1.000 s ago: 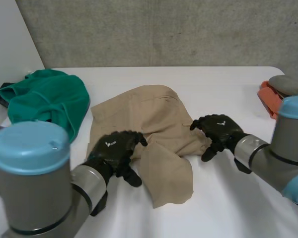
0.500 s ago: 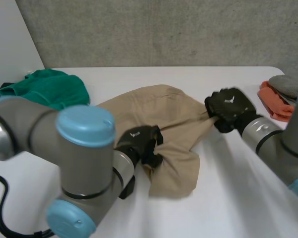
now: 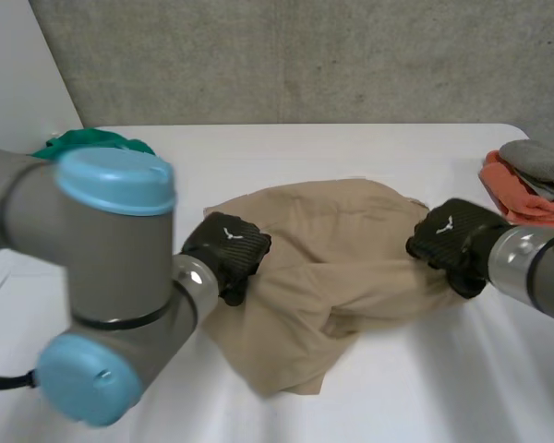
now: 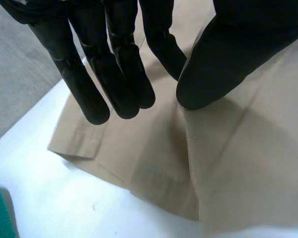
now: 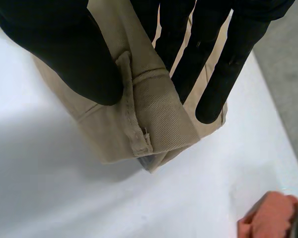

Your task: Fold the laundry.

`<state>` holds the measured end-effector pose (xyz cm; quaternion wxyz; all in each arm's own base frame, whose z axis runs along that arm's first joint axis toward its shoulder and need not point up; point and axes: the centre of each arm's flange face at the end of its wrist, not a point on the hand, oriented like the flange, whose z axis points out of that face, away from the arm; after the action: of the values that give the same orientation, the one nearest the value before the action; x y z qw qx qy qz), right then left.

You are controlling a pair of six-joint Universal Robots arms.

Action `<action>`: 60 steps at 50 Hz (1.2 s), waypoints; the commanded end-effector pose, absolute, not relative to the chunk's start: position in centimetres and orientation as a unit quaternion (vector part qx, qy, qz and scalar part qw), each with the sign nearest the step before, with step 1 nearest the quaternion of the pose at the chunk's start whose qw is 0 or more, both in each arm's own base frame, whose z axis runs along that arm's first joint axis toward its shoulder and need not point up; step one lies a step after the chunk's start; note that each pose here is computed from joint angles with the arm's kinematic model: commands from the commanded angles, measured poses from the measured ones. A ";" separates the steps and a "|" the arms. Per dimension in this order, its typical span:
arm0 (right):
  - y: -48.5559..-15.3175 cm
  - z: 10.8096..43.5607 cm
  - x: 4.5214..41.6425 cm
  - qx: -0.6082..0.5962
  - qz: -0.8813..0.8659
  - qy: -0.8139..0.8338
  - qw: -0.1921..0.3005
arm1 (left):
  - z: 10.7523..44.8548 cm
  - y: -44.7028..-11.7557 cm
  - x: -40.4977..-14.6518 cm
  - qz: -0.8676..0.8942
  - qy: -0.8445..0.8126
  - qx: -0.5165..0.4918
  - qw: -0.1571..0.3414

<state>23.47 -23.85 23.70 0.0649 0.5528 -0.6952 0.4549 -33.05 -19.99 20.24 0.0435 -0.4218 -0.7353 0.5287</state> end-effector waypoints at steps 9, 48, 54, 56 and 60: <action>-37.1 32.7 28.9 0.334 0.797 -0.480 0.151 | 33.7 -32.7 -39.1 0.836 -0.456 -0.289 -0.099; -31.7 16.8 27.6 0.417 0.469 -0.778 0.013 | 14.3 -24.9 -36.0 0.627 -0.645 -0.434 -0.051; -33.1 16.2 27.9 0.365 0.544 -0.755 -0.004 | 14.9 -26.5 -36.9 0.648 -0.635 -0.419 -0.050; -33.1 16.4 27.9 0.361 0.562 -0.745 -0.001 | 15.0 -27.0 -37.1 0.653 -0.632 -0.414 -0.052; -32.5 18.1 27.5 0.347 0.597 -0.724 0.001 | 14.8 -27.6 -37.4 0.656 -0.629 -0.414 -0.053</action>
<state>27.79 -33.02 16.35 -0.0018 0.3638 -0.7538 0.5472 -36.96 -26.60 14.63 -0.0513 -0.4199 -0.6354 0.6461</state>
